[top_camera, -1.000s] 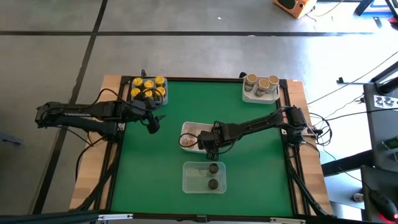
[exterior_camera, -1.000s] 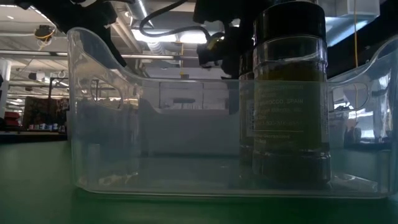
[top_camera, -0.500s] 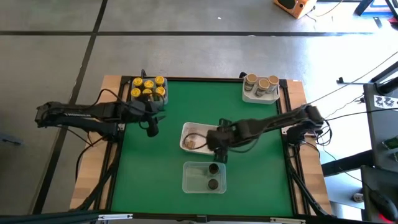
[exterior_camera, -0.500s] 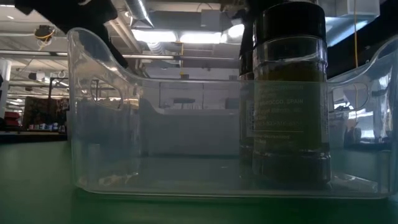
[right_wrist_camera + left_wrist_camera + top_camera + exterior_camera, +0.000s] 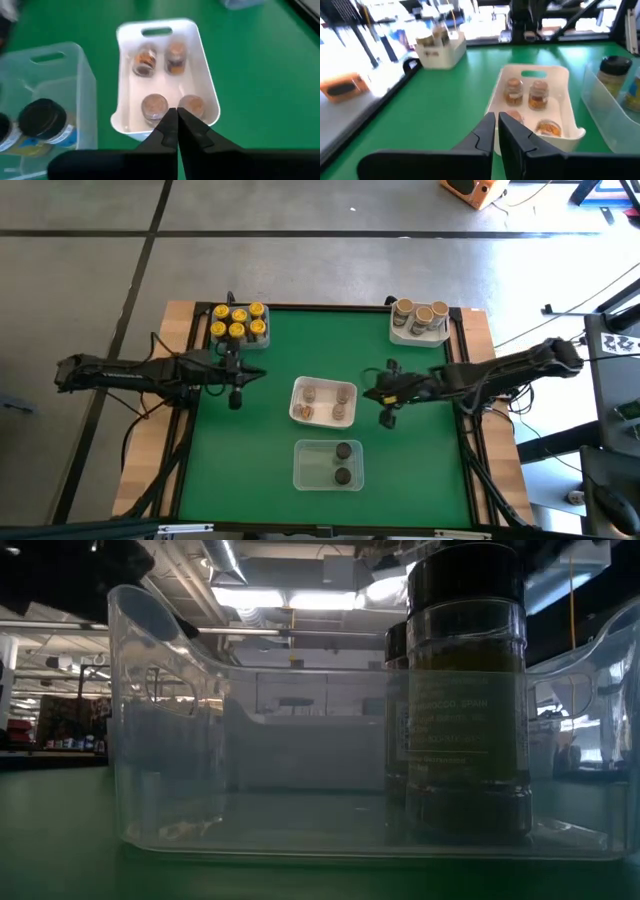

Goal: Sort spices by type
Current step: Return to Home Position

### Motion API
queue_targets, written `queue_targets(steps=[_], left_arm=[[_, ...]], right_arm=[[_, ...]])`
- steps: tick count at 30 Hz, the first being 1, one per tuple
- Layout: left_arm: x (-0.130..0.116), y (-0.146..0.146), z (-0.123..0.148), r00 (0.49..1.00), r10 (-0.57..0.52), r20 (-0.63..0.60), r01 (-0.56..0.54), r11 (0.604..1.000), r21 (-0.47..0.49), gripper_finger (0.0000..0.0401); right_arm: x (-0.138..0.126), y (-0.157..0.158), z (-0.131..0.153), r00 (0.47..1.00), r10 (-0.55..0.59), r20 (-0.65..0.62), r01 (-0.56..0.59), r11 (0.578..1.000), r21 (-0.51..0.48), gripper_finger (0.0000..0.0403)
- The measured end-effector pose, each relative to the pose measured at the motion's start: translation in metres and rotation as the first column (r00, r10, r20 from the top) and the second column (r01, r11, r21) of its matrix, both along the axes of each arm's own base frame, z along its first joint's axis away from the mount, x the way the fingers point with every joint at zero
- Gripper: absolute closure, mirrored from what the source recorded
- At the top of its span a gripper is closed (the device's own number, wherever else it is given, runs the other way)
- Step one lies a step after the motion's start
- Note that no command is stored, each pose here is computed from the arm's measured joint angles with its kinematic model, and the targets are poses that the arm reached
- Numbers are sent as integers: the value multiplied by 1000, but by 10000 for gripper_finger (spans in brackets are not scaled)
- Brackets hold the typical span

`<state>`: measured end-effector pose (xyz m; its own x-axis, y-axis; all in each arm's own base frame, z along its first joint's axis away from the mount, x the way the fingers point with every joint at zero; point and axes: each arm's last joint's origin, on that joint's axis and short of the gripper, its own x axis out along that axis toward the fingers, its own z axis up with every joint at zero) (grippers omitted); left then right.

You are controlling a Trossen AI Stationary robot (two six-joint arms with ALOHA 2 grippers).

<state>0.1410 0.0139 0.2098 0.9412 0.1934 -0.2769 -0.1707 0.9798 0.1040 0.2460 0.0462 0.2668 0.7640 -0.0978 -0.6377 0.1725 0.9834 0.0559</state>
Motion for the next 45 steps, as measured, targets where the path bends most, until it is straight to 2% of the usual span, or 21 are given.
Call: queue_targets(steps=[5, 9, 13, 17, 22, 28, 33, 38, 41, 45], left_arm=[[-11, 1, -16, 998, 21, 56, -22, 1000, 17, 394], [-17, 3, -27, 998, 51, -37, -50, 998, 43, 399], [-18, 2, -32, 995, 75, -63, -79, 995, -55, 397], [-17, 1, -30, 998, 41, -38, -43, 996, -73, 392], [-17, 0, -29, 999, -23, -36, 21, 998, -54, 391], [-19, -1, -21, 997, -62, 38, 62, 998, -10, 391], [-24, -2, -36, 985, -71, 156, 77, 996, -36, 391], [-33, -3, -41, 967, -56, 248, 76, 994, -73, 391], [-38, -4, -45, 959, -47, 280, 78, 992, -103, 391], [-44, -4, -43, 948, -46, 316, 80, 992, -97, 391]], right_arm=[[-41, -24, -27, 983, -3, 186, -5, 999, 43, 387], [-70, -33, -48, 940, -20, 341, 10, 999, 30, 385], [-89, -35, -69, 889, 4, 457, -5, 1000, 1, 384], [-105, -36, -80, 840, 31, 542, -34, 999, -5, 384], [-121, -37, -92, 842, 59, 536, -63, 998, -10, 384], [-136, -37, -97, 820, 122, 560, -112, 992, -52, 384], [-144, -38, -99, 766, 145, 626, -108, 989, -97, 384], [-149, -38, -96, 736, 151, 660, -112, 989, -102, 384], [-150, -38, -96, 731, 151, 666, -108, 989, -105, 384], [-149, -38, -97, 735, 153, 661, -110, 988, -106, 384]])
